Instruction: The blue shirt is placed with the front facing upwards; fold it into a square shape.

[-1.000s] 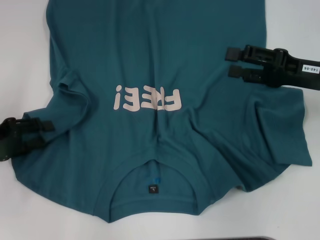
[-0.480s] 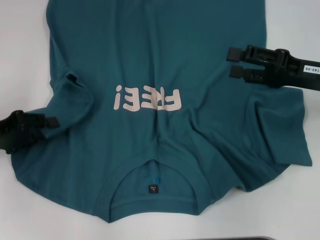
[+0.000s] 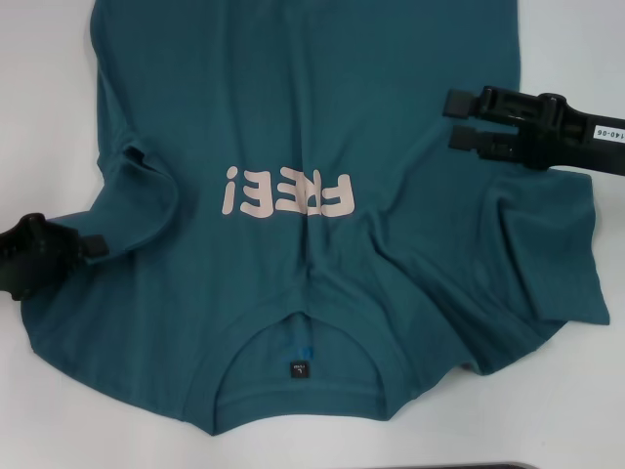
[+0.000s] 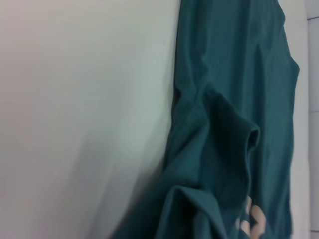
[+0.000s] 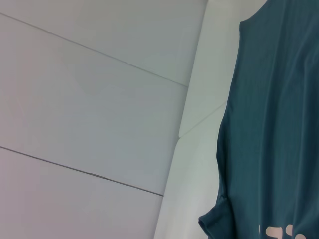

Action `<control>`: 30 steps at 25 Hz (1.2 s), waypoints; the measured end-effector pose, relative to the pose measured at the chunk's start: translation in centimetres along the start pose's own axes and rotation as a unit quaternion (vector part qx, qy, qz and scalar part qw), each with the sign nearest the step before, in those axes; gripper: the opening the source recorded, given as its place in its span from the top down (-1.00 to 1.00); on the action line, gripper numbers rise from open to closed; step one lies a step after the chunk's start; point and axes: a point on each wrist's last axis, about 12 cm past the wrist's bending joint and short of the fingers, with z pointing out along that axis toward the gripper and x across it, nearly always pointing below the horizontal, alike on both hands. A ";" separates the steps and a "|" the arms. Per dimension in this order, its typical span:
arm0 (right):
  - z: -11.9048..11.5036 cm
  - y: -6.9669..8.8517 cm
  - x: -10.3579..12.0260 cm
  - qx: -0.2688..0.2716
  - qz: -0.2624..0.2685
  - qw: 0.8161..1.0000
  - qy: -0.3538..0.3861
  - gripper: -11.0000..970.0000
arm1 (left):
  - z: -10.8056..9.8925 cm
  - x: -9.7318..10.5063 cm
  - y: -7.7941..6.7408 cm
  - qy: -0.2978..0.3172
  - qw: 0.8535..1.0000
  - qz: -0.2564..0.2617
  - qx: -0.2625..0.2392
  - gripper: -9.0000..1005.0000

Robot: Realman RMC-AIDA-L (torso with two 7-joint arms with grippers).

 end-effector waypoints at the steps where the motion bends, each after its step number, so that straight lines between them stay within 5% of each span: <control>1: 0.0 0.0 0.0 0.000 0.000 1.000 -0.001 -0.79 | -0.2 0.2 -0.1 0.004 1.000 -0.003 0.009 0.87; 8: -0.1 0.0 0.0 0.000 0.001 1.000 -0.003 -0.79 | 0.5 2.0 -0.8 0.013 0.996 -0.024 0.085 0.97; 21: -0.3 -0.1 -0.2 0.001 0.002 1.000 -0.012 -0.79 | 3.8 3.8 -0.8 0.035 0.992 -0.052 0.107 0.97; 27: -0.4 -0.1 -0.2 0.002 0.002 1.000 -0.014 -0.79 | 4.5 3.6 -1.7 0.063 0.990 -0.032 0.122 0.93; 30: -0.4 -0.1 -0.2 0.001 0.003 1.000 -0.015 -0.79 | 4.4 3.7 -2.1 0.075 0.988 -0.027 0.132 0.69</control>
